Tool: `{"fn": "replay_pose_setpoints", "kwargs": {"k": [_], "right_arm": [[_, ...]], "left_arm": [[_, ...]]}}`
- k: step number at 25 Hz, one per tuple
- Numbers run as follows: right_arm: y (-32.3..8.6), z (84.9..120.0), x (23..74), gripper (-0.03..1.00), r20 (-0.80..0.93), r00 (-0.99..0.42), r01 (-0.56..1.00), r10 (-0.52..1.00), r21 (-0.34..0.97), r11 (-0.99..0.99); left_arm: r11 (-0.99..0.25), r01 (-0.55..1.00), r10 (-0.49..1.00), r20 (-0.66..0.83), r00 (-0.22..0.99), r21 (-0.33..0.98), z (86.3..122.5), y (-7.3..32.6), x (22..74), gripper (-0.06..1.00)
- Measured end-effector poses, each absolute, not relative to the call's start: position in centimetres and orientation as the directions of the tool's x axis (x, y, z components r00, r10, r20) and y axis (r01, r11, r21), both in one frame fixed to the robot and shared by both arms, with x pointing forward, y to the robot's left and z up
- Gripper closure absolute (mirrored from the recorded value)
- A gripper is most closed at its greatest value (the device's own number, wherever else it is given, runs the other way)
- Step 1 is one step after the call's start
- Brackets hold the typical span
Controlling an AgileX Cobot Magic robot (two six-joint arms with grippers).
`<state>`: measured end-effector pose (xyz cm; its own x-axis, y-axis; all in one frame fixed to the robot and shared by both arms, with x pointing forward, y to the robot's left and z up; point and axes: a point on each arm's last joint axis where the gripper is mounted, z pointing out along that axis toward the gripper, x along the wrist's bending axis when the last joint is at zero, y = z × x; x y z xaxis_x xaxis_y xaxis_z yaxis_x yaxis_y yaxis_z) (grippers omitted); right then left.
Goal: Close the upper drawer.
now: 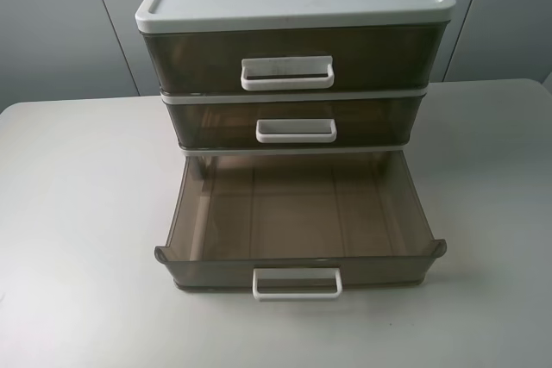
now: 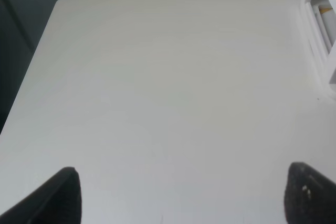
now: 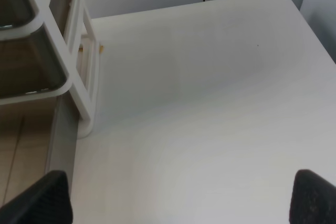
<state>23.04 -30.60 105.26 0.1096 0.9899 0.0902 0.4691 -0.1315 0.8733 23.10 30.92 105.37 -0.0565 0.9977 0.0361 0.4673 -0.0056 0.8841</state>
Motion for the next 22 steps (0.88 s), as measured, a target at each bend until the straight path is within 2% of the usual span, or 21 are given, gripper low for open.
{"fn": "replay_pose_setpoints", "kwargs": {"k": [22], "right_arm": [[-30.6, 105.27, 23.04, 0.34, 0.09, 0.109, 0.468, 0.99, 0.874, -0.131]], "left_arm": [[-0.006, 0.467, 0.998, 0.036, -0.056, 0.884, 105.37, 30.92, 23.1, 0.2]]}}
